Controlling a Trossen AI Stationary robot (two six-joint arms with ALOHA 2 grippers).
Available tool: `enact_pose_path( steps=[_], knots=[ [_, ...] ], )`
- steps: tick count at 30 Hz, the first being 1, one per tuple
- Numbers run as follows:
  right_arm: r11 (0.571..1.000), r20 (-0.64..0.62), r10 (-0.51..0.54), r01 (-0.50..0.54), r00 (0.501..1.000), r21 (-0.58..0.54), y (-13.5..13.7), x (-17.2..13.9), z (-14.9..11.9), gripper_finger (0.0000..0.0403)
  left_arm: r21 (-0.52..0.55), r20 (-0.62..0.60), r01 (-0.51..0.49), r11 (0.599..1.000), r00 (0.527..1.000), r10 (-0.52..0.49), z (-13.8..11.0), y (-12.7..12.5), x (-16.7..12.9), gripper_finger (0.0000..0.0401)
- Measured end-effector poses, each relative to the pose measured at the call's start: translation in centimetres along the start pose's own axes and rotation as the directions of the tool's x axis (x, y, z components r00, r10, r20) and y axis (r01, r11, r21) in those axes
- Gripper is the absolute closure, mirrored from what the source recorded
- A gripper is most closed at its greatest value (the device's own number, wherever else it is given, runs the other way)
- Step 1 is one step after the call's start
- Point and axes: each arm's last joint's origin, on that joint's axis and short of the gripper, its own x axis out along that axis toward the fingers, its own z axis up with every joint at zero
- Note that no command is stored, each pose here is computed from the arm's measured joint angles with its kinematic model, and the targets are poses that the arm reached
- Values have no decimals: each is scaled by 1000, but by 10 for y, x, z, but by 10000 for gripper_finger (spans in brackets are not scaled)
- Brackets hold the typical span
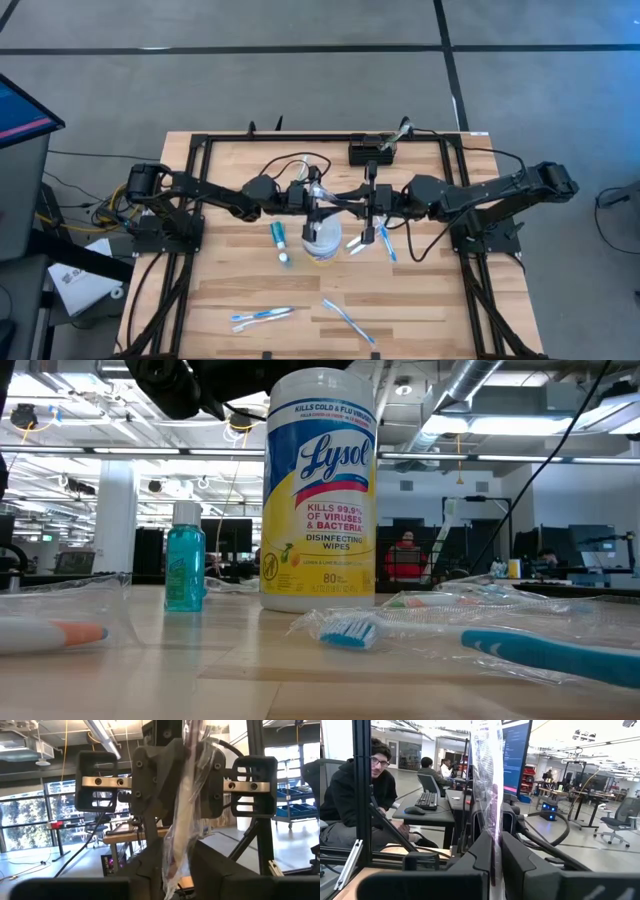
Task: Pick & Place toothbrushing station
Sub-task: Put the right purple toothbrush into the black mesh organizer
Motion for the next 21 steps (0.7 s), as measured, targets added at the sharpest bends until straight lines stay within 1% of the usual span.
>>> enact_pose_path(
  steps=[3,5,13,15,21],
  knots=[
    [1000,-2,0,0,1000,4,0,0,0,389,4,0,1,1000,1000,-1,0,0,0,376],
    [1000,-1,-2,2,1000,6,0,0,0,385,3,0,2,1000,1000,-2,0,0,0,387],
    [1000,-25,2,-3,1000,-21,0,0,-2,353,-57,-37,0,998,999,-2,-3,-2,0,391],
    [1000,-31,3,-4,1000,-23,0,0,-3,350,-79,-42,0,997,999,-3,-3,-2,0,391],
    [1000,-35,5,-6,999,-24,0,-2,-2,348,-91,-102,0,996,995,-9,-9,-3,0,391]
  ],
)
